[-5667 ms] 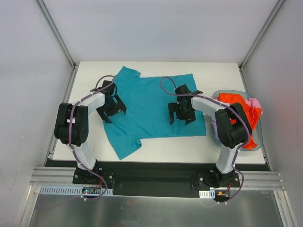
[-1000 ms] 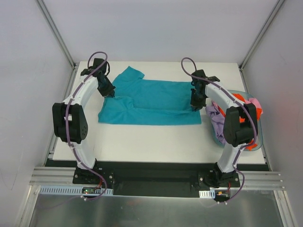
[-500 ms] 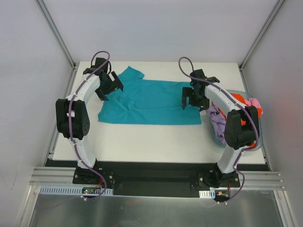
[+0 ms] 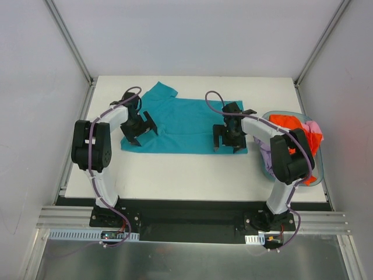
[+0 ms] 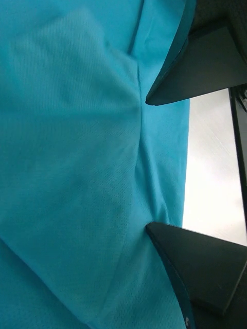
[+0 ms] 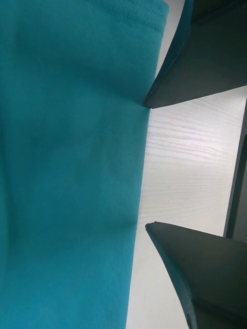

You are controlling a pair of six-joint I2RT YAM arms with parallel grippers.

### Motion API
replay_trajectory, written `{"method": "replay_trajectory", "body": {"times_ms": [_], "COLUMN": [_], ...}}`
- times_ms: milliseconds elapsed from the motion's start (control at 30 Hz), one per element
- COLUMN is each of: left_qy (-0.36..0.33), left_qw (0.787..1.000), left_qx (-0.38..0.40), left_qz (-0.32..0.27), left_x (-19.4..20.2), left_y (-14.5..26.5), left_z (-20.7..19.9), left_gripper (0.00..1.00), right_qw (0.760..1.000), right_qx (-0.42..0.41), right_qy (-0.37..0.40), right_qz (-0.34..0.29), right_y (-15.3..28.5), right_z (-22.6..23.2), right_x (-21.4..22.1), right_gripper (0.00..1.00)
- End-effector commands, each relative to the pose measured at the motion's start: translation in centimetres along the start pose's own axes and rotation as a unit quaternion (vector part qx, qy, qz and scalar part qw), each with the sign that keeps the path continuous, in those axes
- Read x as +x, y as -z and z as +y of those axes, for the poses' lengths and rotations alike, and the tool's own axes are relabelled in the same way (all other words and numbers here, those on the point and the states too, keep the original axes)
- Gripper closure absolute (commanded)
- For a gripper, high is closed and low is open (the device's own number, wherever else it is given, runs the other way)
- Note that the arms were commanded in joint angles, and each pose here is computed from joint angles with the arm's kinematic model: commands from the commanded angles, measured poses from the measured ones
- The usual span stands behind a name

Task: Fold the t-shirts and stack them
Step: Fold the flattened tshirt in 1/3 of the way

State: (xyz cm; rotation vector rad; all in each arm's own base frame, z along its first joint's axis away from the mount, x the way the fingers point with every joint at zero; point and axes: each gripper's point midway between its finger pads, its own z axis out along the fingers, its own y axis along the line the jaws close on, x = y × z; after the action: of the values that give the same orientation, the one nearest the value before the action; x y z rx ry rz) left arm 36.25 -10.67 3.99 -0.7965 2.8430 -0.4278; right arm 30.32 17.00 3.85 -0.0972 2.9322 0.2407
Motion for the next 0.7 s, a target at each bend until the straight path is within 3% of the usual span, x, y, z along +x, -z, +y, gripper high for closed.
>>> {"method": "replay_trajectory", "body": {"times_ms": [0,300,433,667], "left_qy": [0.029,0.077,0.095,0.132], "left_qw": [0.998,0.99,0.99,0.987], "left_qx": [-0.045,-0.108,-0.099,-0.088], "left_qz": [0.044,0.04,0.034,0.026], "left_x": [3.5,11.3,15.0,18.4], "left_y": [-1.4,0.9,2.2,4.4], "left_z": [4.0,11.5,13.8,15.4], "left_gripper": [0.0,0.01,0.01,0.01], "right_qw": [1.0,0.997,0.996,0.997], "right_qx": [-0.022,-0.012,-0.015,-0.037], "right_qy": [-0.013,0.008,0.012,0.02], "right_qz": [0.012,0.07,0.085,0.063], "right_y": [-0.8,-0.5,0.9,4.3], "right_z": [0.6,0.2,0.7,2.4], "right_x": [1.9,12.2,16.8,18.6], "right_gripper": [0.03,0.03,0.03,0.03]}}
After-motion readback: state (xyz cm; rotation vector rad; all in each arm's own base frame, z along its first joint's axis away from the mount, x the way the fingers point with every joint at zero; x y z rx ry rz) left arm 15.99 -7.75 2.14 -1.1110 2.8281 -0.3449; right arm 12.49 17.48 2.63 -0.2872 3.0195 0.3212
